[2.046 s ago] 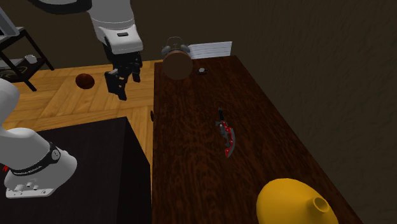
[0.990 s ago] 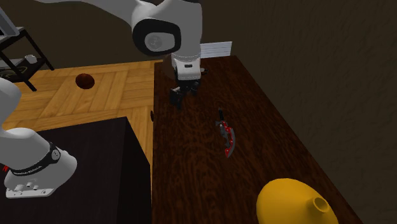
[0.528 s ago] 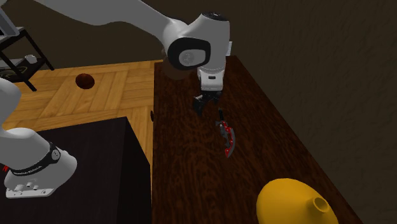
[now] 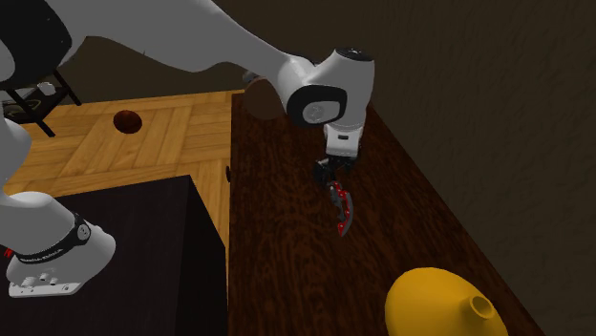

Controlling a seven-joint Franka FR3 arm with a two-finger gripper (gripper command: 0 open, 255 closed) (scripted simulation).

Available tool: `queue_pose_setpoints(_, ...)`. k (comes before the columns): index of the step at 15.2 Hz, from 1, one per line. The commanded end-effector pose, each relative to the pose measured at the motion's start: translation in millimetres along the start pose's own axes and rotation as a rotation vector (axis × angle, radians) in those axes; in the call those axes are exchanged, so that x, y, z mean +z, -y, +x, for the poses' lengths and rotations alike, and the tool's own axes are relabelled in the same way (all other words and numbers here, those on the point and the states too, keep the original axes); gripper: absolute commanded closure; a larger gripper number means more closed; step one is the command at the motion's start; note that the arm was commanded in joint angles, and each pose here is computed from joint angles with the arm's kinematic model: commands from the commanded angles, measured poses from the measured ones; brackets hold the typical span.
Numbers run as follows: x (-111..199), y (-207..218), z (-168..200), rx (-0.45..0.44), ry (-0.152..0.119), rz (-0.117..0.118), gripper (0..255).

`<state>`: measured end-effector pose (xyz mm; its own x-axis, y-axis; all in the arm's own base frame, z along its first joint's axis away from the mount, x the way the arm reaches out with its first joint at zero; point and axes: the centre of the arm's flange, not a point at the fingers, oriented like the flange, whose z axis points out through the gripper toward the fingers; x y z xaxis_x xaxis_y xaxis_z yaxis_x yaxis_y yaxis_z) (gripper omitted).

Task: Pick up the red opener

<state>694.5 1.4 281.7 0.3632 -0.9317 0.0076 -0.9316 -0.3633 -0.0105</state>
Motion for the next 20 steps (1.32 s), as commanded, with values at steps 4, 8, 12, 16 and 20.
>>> queue_pose_setpoints(4,27.2,-0.3,1.9,0.003,-0.001,0.001,0)
queue_pose_setpoints(8,30.2,-0.2,1.9,0.003,-0.001,0.001,255)
queue_pose_setpoints(12,30.2,-0.4,2.1,0.003,-0.001,0.001,255)
queue_pose_setpoints(16,30.2,-0.2,1.9,0.003,-0.001,0.001,255)
queue_pose_setpoints(20,9.1,-0.1,2.0,0.003,-0.001,0.001,255)
